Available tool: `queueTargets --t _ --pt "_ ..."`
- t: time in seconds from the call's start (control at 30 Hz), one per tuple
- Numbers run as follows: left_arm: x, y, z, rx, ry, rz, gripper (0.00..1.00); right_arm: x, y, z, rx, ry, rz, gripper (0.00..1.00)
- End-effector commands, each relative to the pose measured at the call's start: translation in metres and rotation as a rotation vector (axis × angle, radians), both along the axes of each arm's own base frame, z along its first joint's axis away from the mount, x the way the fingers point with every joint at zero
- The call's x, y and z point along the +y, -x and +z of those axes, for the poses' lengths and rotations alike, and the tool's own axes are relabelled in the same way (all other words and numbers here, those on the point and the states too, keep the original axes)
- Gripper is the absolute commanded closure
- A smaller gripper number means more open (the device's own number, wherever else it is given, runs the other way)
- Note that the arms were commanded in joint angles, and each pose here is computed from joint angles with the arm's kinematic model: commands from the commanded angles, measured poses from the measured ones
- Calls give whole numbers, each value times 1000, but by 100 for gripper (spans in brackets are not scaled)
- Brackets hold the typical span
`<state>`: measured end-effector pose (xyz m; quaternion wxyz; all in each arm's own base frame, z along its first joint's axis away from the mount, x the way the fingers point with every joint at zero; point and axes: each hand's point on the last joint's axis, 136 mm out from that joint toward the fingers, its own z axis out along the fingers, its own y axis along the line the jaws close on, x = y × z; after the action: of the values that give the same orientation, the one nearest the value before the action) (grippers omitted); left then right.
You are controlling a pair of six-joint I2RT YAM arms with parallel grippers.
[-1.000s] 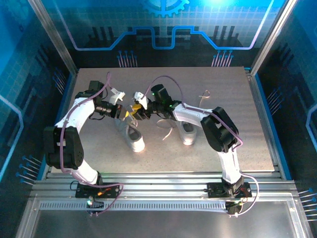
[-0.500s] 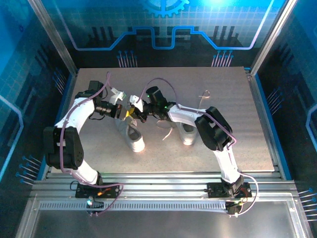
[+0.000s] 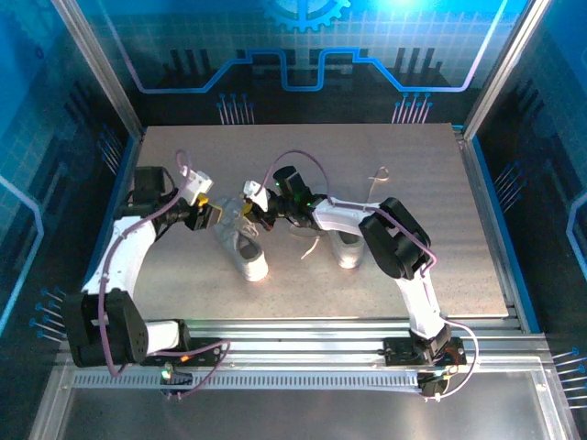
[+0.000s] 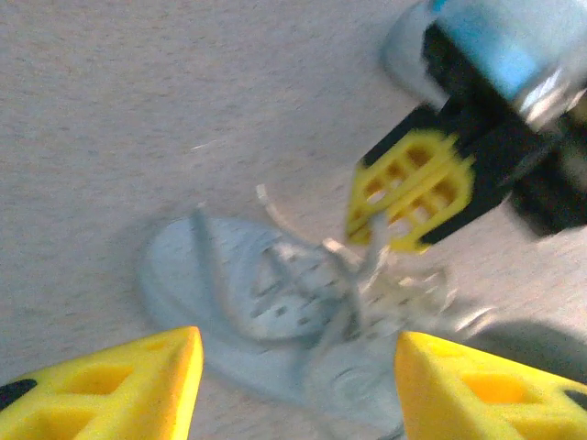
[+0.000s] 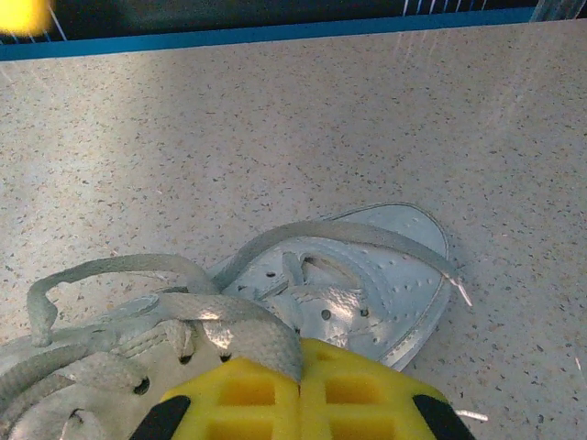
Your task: Tie the shoes
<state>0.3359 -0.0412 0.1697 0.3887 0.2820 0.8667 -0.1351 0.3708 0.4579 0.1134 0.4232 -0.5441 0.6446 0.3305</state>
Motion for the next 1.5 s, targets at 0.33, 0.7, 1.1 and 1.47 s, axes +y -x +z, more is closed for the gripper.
queueTargets --t 0.33,0.7,1.1,1.47 --pt "17 -15 -43 -150 -351 -338 45 -10 -13 12 48 -28 -33 100" --pt "7 -33 -78 -200 -550 -515 46 -11 -10 8 84 -19 -16 100" --pt "-15 -28 -114 -146 -578 -640 57 -11 -6 2 98 6 -5 100" --pt "7 -21 -89 -147 -686 -498 100 -21 -15 26 91 -7 -72 100"
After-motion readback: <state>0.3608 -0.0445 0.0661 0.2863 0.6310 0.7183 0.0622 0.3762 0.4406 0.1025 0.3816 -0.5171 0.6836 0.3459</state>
